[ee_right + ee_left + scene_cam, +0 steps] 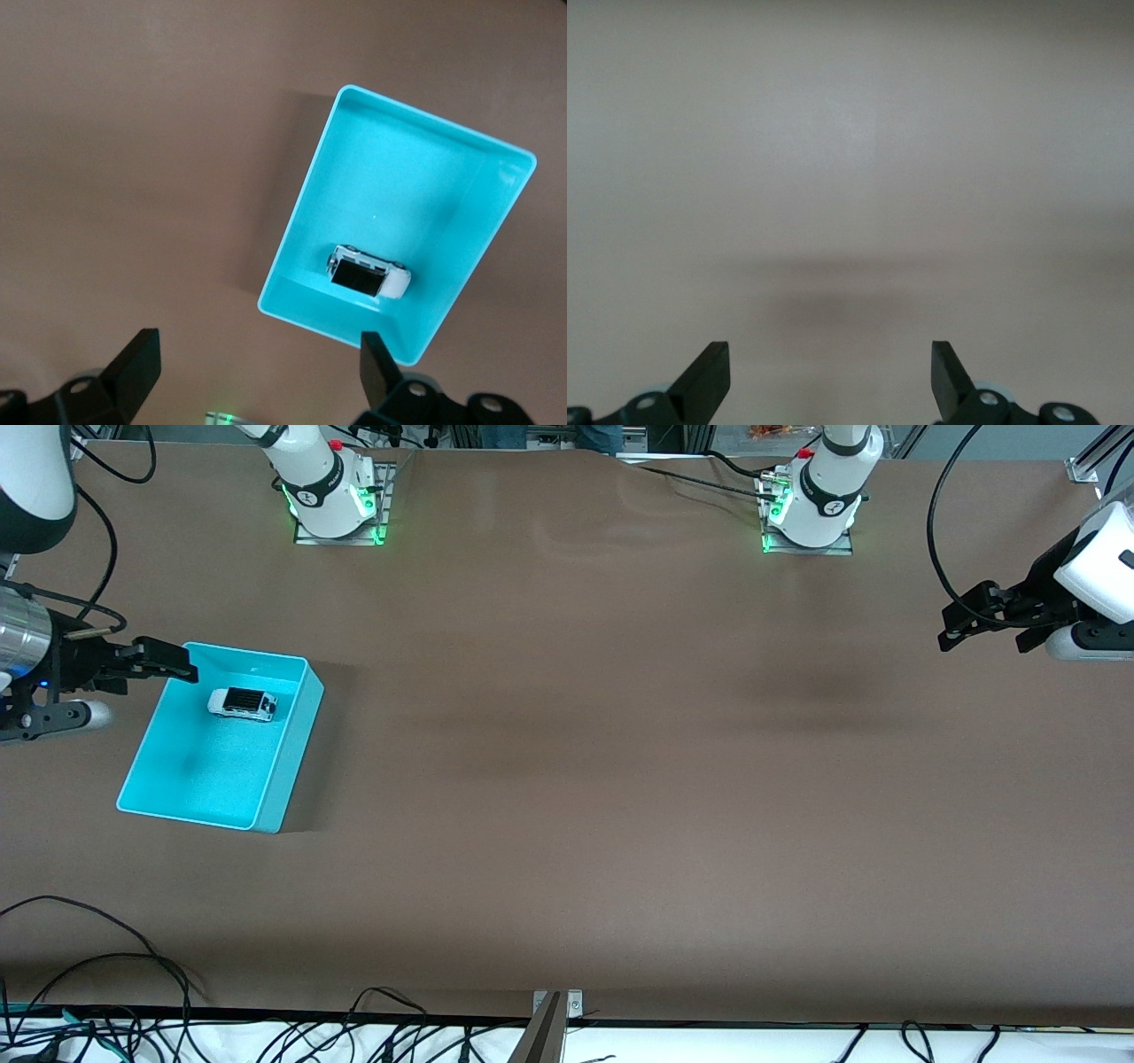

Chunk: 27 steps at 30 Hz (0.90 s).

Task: Wind and store white jeep toy

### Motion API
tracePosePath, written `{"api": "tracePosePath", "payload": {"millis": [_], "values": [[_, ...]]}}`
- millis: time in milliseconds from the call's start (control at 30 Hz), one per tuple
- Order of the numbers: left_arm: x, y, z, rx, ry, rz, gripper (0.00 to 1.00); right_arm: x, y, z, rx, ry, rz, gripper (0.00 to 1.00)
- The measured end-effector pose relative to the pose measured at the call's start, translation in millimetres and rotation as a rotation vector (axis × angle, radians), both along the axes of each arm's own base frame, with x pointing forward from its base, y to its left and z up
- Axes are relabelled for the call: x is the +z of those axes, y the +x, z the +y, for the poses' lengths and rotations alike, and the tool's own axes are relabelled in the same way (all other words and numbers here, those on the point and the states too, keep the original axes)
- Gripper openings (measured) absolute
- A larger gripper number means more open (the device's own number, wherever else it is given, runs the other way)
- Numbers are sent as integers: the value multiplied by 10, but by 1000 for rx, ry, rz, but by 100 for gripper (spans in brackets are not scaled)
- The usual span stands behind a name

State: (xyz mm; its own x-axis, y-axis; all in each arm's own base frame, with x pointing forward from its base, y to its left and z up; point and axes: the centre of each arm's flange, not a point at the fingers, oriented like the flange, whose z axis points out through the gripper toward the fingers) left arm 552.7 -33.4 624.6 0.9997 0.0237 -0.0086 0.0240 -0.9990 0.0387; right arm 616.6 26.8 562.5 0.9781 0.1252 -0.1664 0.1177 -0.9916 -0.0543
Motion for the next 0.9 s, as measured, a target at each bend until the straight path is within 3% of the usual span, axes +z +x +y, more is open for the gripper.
{"api": "tracePosePath", "payload": {"millis": [501,901], "values": [[0,0,0,0,0,0,100,137,31,-170,-100,-112,-34,100],[-2,-1,-1,0,0,2,100,104,-17,-491,-156,-128,-26,100]]}}
